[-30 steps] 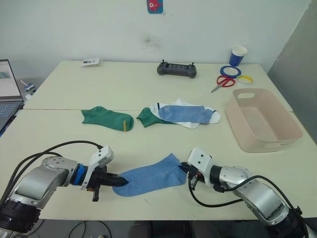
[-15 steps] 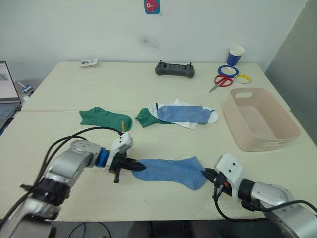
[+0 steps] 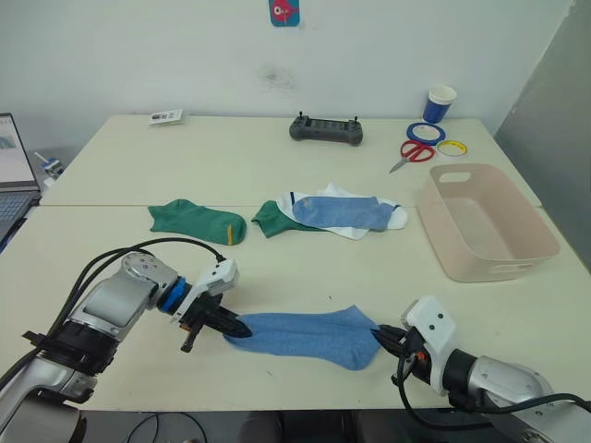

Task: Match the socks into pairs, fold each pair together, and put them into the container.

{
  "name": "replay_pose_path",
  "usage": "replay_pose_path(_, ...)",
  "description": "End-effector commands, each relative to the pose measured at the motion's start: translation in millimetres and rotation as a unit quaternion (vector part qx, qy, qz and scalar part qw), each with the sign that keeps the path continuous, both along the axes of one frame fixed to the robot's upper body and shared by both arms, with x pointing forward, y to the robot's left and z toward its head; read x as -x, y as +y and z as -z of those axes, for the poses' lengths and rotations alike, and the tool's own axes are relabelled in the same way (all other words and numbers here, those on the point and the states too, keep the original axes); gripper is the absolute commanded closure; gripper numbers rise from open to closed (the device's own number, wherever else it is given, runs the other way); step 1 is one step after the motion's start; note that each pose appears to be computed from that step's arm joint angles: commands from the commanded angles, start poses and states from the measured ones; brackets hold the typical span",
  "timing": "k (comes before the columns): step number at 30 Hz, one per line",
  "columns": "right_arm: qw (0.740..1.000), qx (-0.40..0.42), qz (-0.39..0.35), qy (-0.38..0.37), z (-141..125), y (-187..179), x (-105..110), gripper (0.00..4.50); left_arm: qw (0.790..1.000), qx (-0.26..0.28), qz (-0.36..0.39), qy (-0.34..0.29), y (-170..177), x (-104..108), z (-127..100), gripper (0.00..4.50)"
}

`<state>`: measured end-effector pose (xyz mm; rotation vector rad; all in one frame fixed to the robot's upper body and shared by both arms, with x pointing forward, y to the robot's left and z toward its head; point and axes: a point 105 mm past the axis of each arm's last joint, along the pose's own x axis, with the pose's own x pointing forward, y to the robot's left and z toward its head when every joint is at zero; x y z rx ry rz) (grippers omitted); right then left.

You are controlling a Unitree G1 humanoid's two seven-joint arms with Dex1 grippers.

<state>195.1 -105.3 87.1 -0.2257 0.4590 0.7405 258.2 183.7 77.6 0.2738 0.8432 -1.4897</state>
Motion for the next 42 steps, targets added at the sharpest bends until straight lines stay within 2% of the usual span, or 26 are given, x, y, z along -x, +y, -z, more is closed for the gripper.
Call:
replay_pose_path(1, 0.999, 0.024, 0.007, -0.022, -2.0, -0.4, -2.4, 4.47, 1.0, -0.011, -0.01, -0.008, -0.3, -3.8, 5.6, 4.5)
replay_pose_path(3, 0.999, 0.039, 0.008, -0.03, 0.7, -1.1, -5.3, 4.47, 0.999, -0.027, -0.002, -0.017, 1.7, -4.0, 12.1, 4.5)
replay_pose_path(6, 0.999, 0.029, 0.012, -0.037, -1.3, 2.9, -6.3, 4.47, 0.999, -0.022, -0.002, -0.024, -2.5, -3.5, 13.4, 4.5)
replay_pose_path(14, 0.999, 0.024, 0.004, -0.023, -0.4, 6.0, 7.1, 4.47, 1.0, -0.016, 0.002, -0.013, -3.7, 10.8, 10.2, 4.5)
replay_pose_path(19, 1.0, 0.022, 0.013, -0.015, 2.9, 5.2, 6.2, 4.47, 0.999, -0.03, 0.0, -0.021, -0.8, 9.7, 14.9, 4.5)
replay_pose_path(22, 1.0, 0.01, 0.021, -0.018, 0.2, 6.8, 2.3, 4.47, 1.0, -0.023, -0.009, -0.002, -2.3, 11.4, 14.2, 4.5)
replay_pose_path(27, 0.999, 0.007, 0.03, -0.015, 0.6, 5.3, -3.0, 4.5, 0.999, -0.025, -0.027, -0.014, -2.7, 4.4, 15.1, 3.3)
replay_pose_path(30, 0.999, 0.008, 0.033, -0.013, 0.0, 1.8, -3.4, 3.8, 0.999, -0.018, -0.033, -0.025, -2.4, 1.2, 12.4, 2.56)
replay_pose_path(40, 0.999, 0.016, 0.044, -0.023, -6.4, -14.9, -6.2, 0.4, 0.996, -0.03, -0.072, -0.054, 22.8, -6.0, -0.9, 0.0)
replay_pose_path(41, 0.999, 0.015, 0.042, -0.027, -8.3, -15.7, -6.9, 0.04, 0.995, -0.032, -0.077, -0.059, 26.0, -6.6, -2.3, 0.0)
replay_pose_path(42, 0.999, 0.014, 0.04, -0.031, -10.1, -16.6, -7.9, 0.04, 0.994, -0.032, -0.082, -0.063, 28.8, -7.2, -3.8, 0.0)
